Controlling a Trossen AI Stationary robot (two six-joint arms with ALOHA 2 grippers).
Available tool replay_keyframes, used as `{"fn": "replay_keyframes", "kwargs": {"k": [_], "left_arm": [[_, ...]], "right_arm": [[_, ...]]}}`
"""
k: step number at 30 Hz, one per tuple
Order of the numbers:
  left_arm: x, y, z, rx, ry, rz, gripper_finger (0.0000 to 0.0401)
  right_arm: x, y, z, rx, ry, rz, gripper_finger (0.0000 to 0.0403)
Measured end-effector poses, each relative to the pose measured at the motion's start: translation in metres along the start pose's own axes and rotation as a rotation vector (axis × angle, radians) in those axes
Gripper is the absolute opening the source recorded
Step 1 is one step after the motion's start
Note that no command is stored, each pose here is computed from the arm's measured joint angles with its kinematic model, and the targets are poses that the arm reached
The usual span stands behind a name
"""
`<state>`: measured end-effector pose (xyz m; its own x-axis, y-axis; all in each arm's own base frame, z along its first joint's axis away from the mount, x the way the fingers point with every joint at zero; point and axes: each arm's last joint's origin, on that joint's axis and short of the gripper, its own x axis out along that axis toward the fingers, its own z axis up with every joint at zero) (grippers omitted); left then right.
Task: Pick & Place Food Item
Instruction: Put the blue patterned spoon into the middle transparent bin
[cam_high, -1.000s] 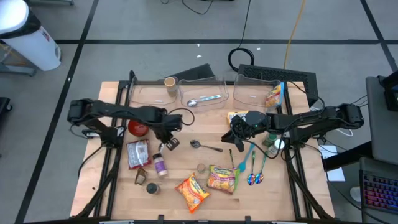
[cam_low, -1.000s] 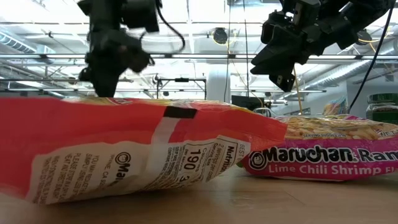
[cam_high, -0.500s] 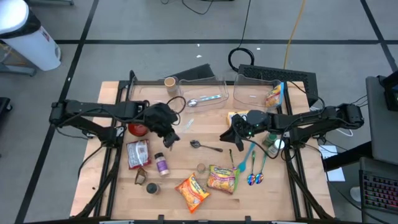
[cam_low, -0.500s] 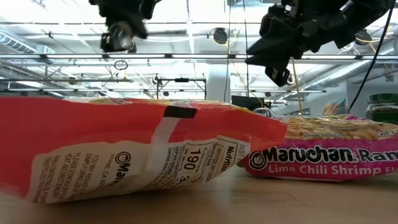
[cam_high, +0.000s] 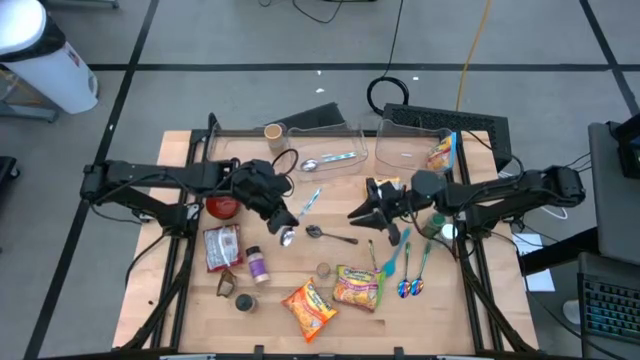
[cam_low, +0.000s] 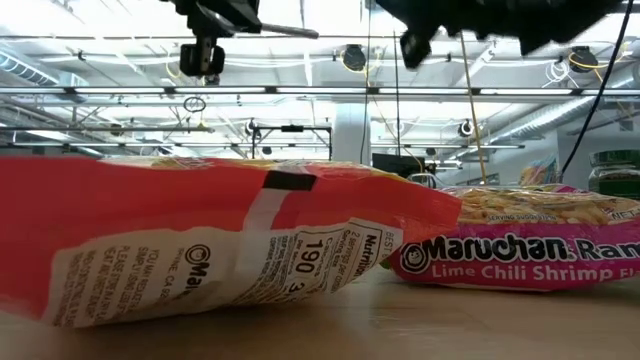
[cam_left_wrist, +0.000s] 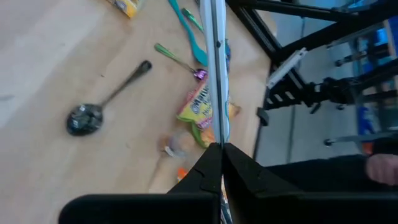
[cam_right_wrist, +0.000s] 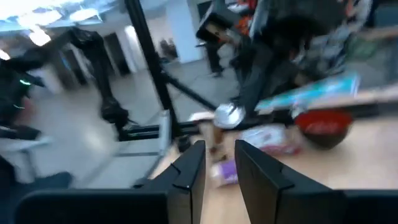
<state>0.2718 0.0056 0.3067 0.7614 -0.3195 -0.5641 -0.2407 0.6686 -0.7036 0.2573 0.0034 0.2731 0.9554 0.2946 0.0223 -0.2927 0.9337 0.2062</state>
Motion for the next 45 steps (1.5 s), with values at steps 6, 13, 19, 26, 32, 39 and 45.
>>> {"fn": "replay_keyframes", "kwargs": {"k": [6,13,19,26,32,39,45], "left_arm": [[-0.003,0.005,0.006,-0.079,0.038,-0.055,0.0006],[0.000,0.013,0.015,-0.184,0.109,-0.151,0.0006],[0.016,0.021,0.021,-0.235,0.181,-0.217,0.0006],[0.032,0.021,0.030,-0.237,0.190,-0.307,0.0007],[0.037,0.020,0.034,-0.237,0.197,-0.358,0.0006],[0.036,0.019,0.034,-0.235,0.195,-0.365,0.0005],[0.035,0.020,0.035,-0.233,0.194,-0.364,0.0006]], "right_arm": [[0.020,0.022,0.036,-0.400,0.236,-0.048,0.0080],[0.036,0.028,0.064,-0.700,0.399,-0.175,0.0122],[0.049,0.021,0.064,-0.810,0.445,-0.226,0.0169],[0.061,0.015,0.046,-0.845,0.535,-0.204,0.0187],[0.070,0.008,0.034,-0.861,0.591,-0.256,0.0174],[0.072,0.006,0.030,-0.869,0.610,-0.262,0.0126],[0.071,0.007,0.030,-0.873,0.622,-0.250,0.0050]]}}
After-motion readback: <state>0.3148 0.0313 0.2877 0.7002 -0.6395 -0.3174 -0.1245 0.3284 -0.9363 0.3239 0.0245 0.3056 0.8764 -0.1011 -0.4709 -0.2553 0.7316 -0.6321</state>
